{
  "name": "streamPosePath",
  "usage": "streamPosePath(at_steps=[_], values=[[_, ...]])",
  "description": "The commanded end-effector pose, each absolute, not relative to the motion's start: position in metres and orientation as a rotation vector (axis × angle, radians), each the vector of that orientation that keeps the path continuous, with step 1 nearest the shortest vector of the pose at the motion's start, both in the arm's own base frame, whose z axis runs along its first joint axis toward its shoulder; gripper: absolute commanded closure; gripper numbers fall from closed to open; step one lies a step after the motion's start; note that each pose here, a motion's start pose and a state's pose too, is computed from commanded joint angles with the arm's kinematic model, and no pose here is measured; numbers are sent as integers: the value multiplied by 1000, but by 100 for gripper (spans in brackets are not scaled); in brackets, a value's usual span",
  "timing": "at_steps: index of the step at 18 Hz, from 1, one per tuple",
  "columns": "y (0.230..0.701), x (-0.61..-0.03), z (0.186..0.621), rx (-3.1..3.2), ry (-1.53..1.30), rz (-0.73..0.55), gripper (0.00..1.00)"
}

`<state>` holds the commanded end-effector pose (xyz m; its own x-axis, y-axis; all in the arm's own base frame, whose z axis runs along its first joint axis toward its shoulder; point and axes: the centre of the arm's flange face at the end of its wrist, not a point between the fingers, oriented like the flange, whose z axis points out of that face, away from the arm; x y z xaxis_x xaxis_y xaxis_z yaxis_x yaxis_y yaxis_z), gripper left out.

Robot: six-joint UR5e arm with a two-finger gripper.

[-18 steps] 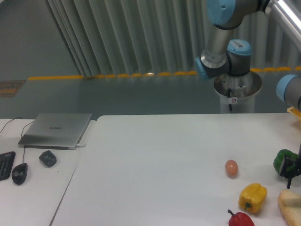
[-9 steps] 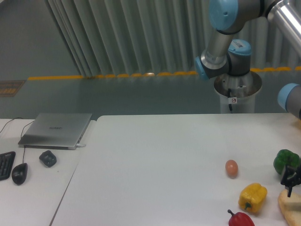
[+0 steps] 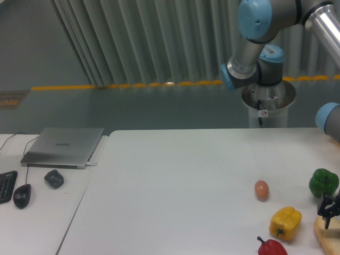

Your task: Place the triangular bread in the basket

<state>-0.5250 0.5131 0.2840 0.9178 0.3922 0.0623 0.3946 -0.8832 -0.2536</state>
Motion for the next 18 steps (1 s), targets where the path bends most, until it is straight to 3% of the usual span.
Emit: streamPosePath(at_steps=[9, 11, 12, 15, 17, 18], values=[[519, -531, 274, -2821, -583, -12, 0], [523, -527, 271, -2829, -572, -15, 8], [523, -526, 270, -2830, -571, -17, 19], [523, -526, 263, -2843, -560, -24, 23], [522, -524, 261, -2854, -549, -20, 40], [521, -525, 262, -2855, -552, -22, 57]])
